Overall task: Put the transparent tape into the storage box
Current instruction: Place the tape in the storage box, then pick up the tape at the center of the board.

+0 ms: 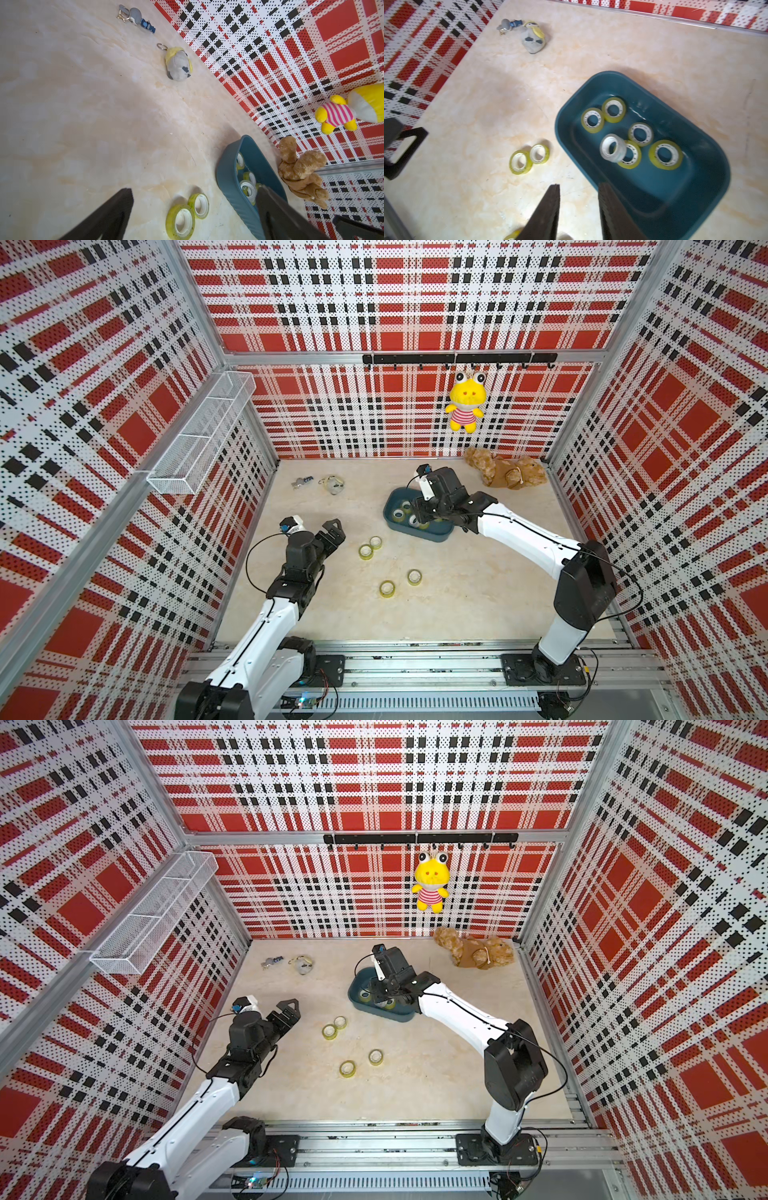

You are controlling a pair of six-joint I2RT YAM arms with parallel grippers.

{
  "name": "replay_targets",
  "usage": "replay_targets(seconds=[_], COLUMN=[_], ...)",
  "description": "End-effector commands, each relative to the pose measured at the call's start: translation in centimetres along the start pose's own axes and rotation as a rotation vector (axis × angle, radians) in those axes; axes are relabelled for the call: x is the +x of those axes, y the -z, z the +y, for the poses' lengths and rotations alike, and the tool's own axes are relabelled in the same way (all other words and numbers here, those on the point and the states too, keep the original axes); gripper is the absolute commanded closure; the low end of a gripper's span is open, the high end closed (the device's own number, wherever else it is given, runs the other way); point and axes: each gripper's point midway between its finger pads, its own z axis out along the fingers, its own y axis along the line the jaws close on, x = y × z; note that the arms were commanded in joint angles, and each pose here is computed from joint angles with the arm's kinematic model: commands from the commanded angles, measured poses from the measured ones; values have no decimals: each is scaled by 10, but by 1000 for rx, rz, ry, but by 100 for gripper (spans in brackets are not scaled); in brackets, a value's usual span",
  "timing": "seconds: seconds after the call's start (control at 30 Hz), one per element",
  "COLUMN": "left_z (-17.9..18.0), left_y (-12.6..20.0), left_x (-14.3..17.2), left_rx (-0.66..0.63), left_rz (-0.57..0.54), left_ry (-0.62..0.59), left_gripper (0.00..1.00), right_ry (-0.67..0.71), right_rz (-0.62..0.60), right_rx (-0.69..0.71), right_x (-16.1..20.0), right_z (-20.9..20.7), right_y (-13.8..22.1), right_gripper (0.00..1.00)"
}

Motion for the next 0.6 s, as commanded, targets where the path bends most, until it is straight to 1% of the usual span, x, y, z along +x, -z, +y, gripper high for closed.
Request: replay_targets(seconds=[0.0,0.1,0.3,0.4,0.57], left_z=[10,12,16,19,21], left_y=[2,4,10,12,13], left_x=[8,9,12,15,17], left_rx=[-10,-7,-3,-4,-5], left_rz=[19,17,18,18,23], left_ry=[-5,5,12,21,25], left_gripper=[1,1,1,1,1], right_ry=[20,36,15,10,6], right_rz=[102,167,214,221,221], right_rx=[-58,-34,-14,-16,13], right_x=[40,61,81,82,86], right_z=[33,44,47,51,47], right_y=[-30,-57,-106,-122,-140], right_gripper=[67,72,73,72,65])
